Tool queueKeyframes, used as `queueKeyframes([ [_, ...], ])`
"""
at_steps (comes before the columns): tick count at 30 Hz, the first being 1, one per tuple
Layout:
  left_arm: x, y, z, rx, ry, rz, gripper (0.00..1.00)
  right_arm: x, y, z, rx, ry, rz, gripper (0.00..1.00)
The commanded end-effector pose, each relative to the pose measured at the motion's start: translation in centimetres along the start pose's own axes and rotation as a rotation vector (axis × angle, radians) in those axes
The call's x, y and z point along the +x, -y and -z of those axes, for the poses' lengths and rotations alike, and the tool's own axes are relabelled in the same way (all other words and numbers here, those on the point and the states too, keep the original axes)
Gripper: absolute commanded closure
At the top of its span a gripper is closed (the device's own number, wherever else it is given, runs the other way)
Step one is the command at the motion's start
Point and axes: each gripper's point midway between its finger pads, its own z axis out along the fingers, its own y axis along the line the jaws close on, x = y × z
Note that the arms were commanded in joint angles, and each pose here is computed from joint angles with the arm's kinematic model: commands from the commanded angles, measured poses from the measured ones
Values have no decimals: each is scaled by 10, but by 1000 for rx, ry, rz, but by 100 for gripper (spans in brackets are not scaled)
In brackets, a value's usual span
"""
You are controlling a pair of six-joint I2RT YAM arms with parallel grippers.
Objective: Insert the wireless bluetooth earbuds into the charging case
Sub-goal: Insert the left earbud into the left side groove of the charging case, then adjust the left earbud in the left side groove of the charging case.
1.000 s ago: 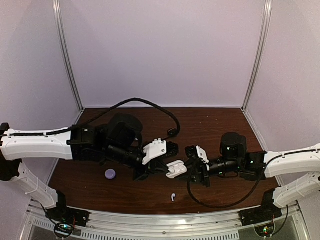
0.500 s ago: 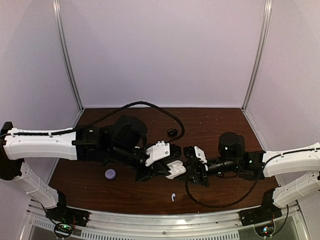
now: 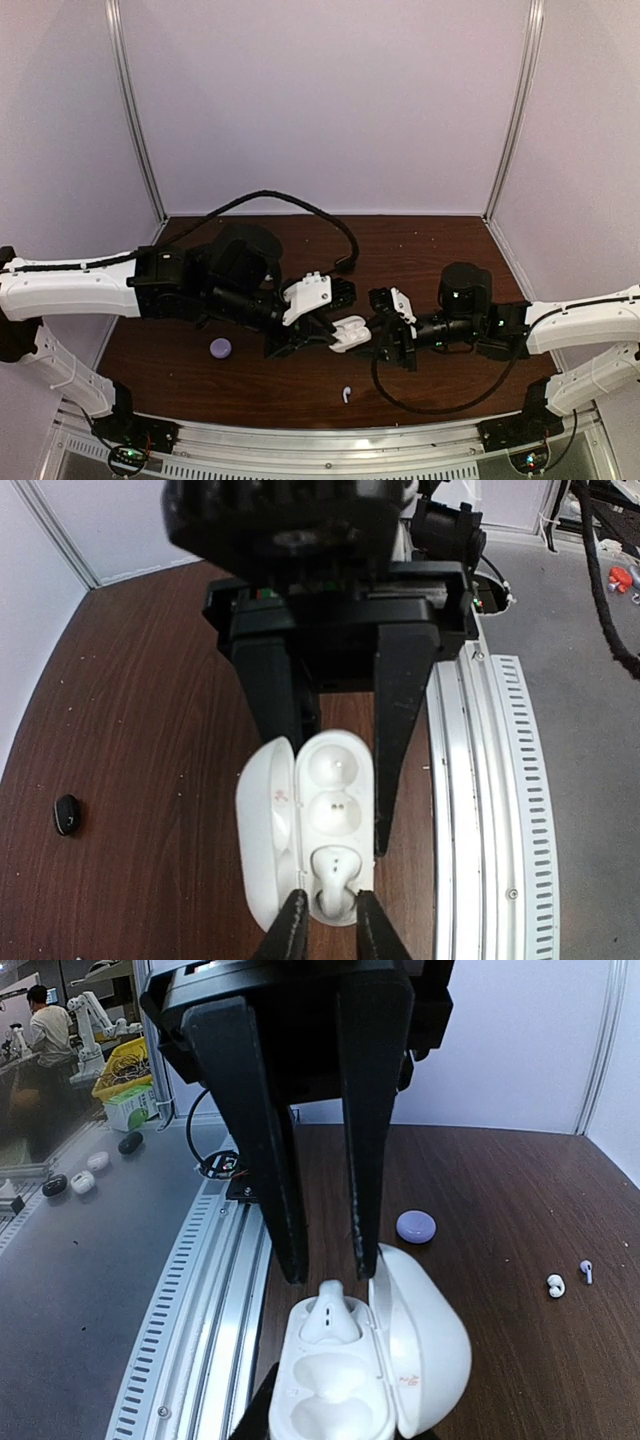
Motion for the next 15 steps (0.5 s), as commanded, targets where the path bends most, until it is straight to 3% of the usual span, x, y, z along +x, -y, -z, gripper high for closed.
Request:
queueKeyframes([
  [1,-23,-8,18,-48,74,-9,85,-21,-4,0,-15,59,26,100],
  [15,-16,-3,7,-15,55,-11,95,-23,-4,0,-19,63,25,100],
])
